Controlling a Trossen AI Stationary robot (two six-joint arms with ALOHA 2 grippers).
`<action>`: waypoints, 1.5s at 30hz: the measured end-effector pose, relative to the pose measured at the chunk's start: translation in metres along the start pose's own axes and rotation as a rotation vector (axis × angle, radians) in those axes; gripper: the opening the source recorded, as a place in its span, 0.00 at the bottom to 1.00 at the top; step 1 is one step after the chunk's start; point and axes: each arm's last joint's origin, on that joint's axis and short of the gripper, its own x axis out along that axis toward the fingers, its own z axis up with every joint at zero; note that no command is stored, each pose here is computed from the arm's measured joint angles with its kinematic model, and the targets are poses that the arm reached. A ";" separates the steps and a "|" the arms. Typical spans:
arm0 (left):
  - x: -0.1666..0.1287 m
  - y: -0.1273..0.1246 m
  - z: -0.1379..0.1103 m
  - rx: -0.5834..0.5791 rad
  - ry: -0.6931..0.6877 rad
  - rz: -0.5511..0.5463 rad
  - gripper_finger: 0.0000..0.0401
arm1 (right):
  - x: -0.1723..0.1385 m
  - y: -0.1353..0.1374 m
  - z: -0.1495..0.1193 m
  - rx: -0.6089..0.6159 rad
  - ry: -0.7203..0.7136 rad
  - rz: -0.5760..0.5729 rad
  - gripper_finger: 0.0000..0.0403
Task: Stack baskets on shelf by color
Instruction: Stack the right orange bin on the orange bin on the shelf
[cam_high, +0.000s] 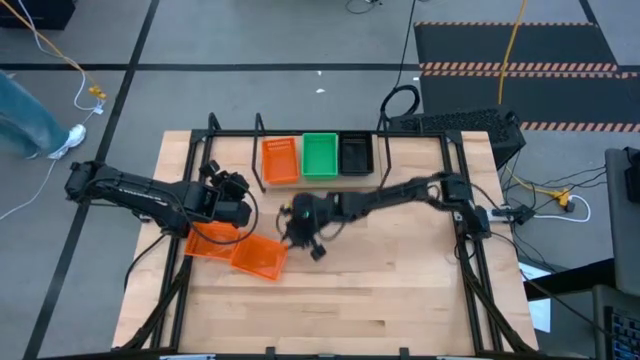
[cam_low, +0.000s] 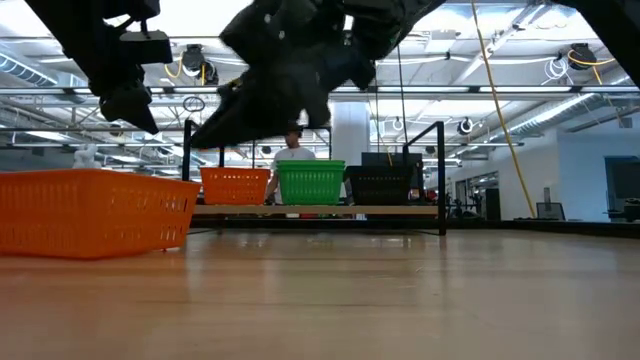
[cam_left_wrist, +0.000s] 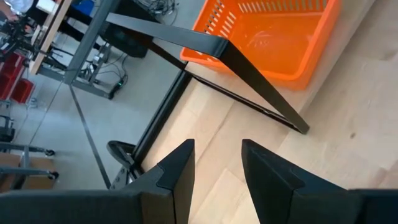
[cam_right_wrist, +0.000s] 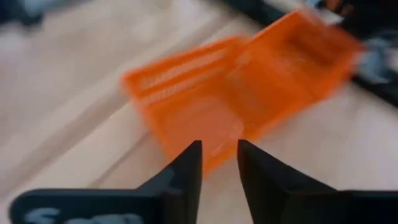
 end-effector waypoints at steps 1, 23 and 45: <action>0.000 0.000 0.000 -0.001 0.000 0.000 0.34 | 0.009 0.008 -0.001 -0.039 0.007 -0.001 0.28; -0.005 0.002 0.010 -0.048 -0.026 -0.034 0.34 | 0.036 0.029 -0.015 -0.162 0.092 0.037 0.29; -0.008 0.003 0.002 -0.004 0.015 -0.027 0.34 | -0.146 -0.040 0.055 -0.003 0.144 -0.522 0.01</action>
